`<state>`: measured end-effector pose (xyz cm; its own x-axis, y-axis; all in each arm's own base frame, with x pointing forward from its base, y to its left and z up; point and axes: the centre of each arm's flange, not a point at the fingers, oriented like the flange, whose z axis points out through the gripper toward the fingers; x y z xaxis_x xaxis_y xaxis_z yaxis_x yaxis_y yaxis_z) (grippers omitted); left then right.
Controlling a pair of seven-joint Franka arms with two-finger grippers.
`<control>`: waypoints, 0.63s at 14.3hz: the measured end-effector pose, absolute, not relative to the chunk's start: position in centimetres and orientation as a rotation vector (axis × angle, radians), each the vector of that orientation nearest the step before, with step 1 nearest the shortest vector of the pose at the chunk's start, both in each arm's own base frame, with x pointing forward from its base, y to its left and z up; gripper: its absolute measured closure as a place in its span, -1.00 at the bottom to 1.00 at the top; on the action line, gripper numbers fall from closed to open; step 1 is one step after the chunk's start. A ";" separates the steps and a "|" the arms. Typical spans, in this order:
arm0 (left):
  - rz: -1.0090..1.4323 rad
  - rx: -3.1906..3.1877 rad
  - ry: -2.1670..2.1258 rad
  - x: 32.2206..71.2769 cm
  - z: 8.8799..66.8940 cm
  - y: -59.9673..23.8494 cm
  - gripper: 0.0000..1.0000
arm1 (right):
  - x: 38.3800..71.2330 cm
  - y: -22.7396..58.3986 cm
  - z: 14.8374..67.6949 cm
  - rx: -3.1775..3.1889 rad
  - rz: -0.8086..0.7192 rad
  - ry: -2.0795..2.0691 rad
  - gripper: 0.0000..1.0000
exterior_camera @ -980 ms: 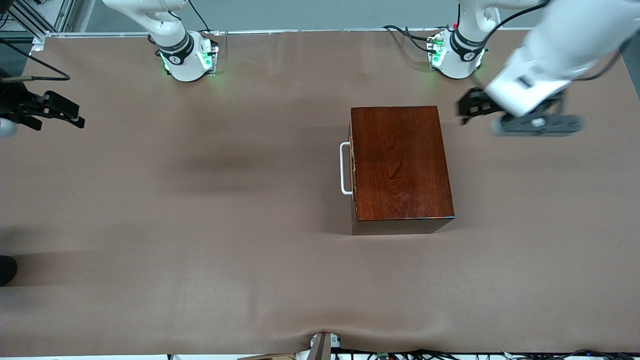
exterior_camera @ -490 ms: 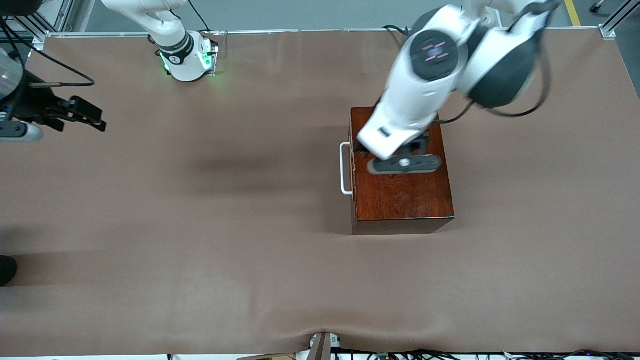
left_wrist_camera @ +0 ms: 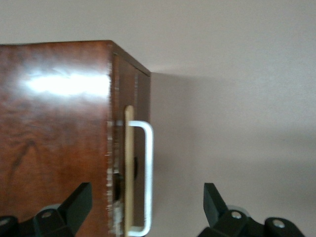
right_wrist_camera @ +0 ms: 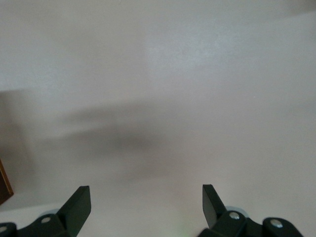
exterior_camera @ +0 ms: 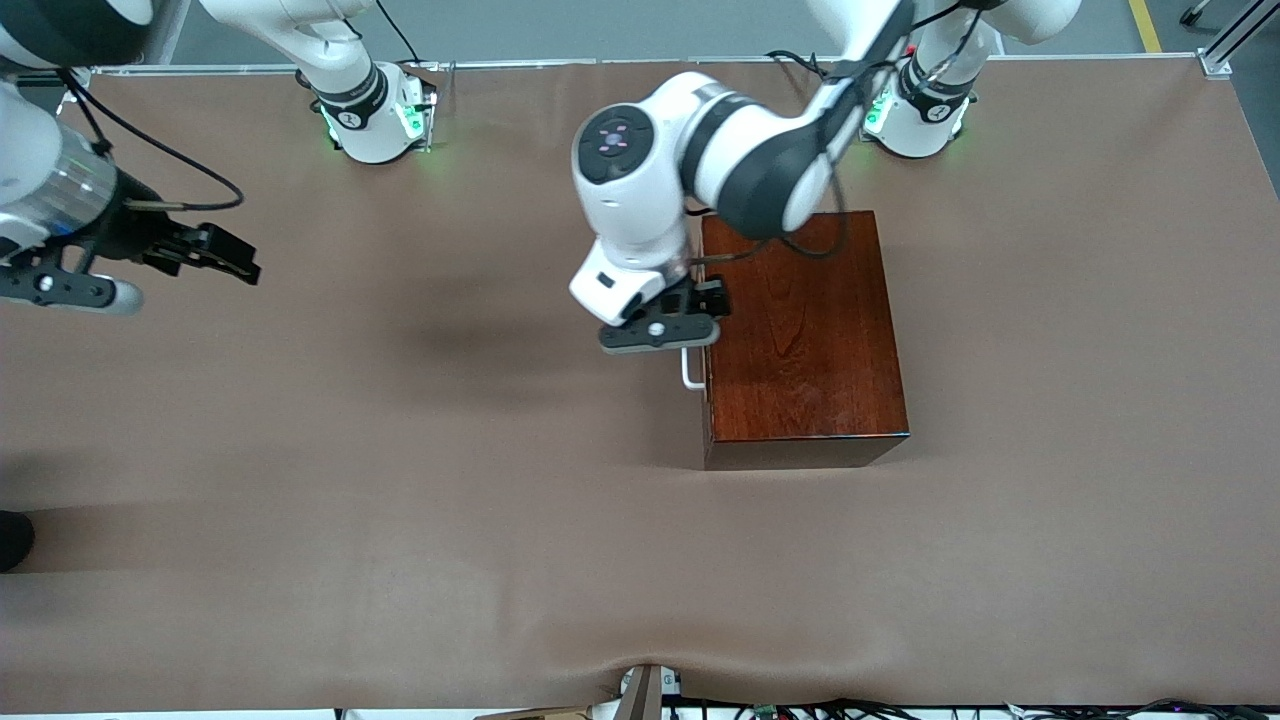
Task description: Open drawer, take yellow block, close drawer
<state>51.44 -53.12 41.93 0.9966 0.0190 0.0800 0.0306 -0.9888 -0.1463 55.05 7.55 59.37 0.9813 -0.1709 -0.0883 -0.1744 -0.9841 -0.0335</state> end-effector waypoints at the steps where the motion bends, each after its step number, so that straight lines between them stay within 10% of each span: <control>1: -0.122 -2.990 -0.038 51.4 41.2 -53.6 -1.00 | 55.2 8.1 59.2 -3.081 0.131 0.301 -1.00; 9: -0.060 -2.911 0.038 49.3 34.0 -56.2 -1.00 | 55.9 13.8 56.7 -3.038 0.150 0.672 -1.00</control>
